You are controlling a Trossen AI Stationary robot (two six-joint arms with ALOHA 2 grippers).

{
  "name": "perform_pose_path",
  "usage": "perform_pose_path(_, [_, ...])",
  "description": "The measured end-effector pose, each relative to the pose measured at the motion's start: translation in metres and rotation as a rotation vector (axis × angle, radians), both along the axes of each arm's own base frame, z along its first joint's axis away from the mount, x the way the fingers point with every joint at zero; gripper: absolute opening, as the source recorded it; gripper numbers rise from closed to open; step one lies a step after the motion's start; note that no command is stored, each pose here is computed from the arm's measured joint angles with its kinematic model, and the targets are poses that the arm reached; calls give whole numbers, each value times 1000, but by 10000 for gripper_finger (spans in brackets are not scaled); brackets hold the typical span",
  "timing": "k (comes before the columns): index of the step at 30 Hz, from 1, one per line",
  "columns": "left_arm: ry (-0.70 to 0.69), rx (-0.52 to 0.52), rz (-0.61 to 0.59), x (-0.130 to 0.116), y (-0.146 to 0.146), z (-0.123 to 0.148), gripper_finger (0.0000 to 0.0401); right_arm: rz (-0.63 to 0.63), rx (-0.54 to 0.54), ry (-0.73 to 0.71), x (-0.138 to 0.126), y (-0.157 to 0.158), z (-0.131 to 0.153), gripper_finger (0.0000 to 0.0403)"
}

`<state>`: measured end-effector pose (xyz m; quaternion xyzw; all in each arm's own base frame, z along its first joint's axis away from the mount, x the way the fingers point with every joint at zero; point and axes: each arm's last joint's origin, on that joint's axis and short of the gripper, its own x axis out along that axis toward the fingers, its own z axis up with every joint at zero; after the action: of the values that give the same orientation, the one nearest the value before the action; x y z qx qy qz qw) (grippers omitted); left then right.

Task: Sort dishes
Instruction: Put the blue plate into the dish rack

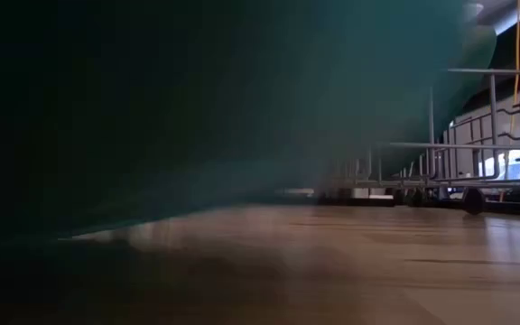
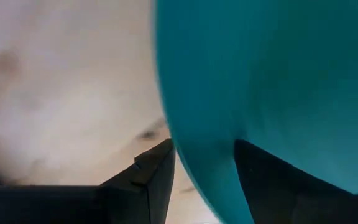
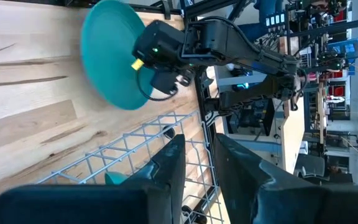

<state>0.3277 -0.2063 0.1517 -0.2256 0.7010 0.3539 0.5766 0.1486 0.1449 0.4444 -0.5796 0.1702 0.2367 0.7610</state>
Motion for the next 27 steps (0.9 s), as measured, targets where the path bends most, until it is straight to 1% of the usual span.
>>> perform_pose_path(3, [-47,-56,-30,3,-6,-3,160,0,0,0,0,0,0,89])
perform_pose_path(5, [-59,-72,-38,4,-8,-3,157,0,0,0,0,0,0,89])
perform_pose_path(7, [-57,-68,-27,3,-8,-2,143,0,0,0,0,0,0,89])
perform_pose_path(12, [-42,-83,-25,2,-7,1,74,0,0,0,0,0,0,89])
perform_pose_path(17, [-19,-135,-24,1,-8,2,13,0,0,0,0,0,0,89])
perform_pose_path(22, [11,-144,-3,0,-8,6,4,0,0,0,0,0,0,89])
perform_pose_path(27, [44,-120,6,0,-9,20,0,0,-1,1,0,0,0,89])
